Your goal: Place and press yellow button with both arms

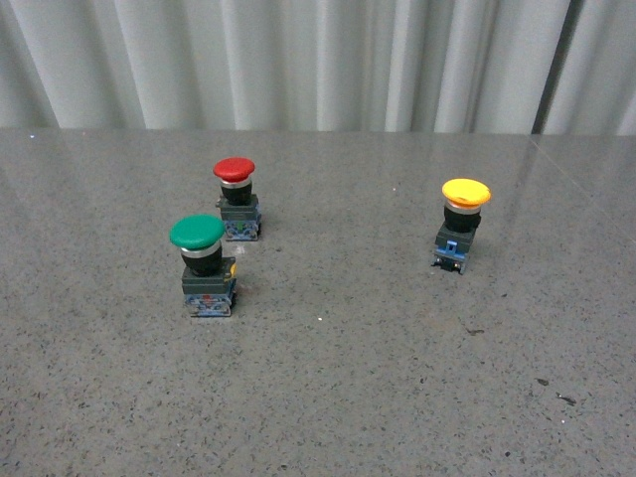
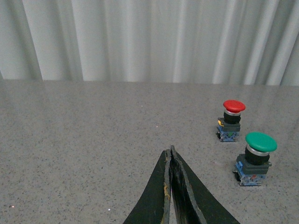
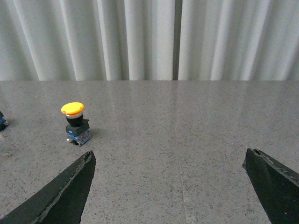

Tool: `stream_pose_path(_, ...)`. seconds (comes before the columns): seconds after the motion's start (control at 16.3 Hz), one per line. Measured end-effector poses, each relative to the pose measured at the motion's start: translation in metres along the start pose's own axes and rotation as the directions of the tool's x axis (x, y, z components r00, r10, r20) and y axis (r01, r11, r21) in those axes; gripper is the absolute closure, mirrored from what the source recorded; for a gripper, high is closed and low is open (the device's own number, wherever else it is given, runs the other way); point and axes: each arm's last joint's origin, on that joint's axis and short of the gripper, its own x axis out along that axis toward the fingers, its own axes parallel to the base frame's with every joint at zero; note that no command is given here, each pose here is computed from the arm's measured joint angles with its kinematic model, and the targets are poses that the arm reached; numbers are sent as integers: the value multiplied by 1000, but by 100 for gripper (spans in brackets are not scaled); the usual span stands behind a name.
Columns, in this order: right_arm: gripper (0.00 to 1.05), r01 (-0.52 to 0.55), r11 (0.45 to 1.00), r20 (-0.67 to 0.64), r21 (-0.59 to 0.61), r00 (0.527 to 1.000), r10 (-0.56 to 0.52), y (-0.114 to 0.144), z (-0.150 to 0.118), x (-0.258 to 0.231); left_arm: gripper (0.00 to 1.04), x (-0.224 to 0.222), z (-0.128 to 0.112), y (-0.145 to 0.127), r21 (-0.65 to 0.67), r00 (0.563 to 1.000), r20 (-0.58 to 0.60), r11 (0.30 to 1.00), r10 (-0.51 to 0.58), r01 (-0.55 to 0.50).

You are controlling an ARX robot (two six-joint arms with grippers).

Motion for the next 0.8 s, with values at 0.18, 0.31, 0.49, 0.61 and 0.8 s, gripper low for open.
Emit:
stream_pose_path(0.18,6,0,1000,0,0,1000,0,0,0,0,103,-6,1,0,0,1000,3,1000,0,0)
stream_pose_path(0.31,6,0,1000,0,0,1000,0,0,0,0,103,-9,1,0,0,1000,0,1000,0,0)
stream_pose_path(0.49,6,0,1000,0,0,1000,0,0,0,0,103,-13,1,0,0,1000,3,1000,0,0)
stream_pose_path(0.61,6,0,1000,0,0,1000,0,0,0,0,103,-15,0,0,0,1000,2,1000,0,0)
stream_pose_path(0.8,6,0,1000,0,0,1000,0,0,0,0,103,-23,-6,0,1,999,-55,1000,-2,2)
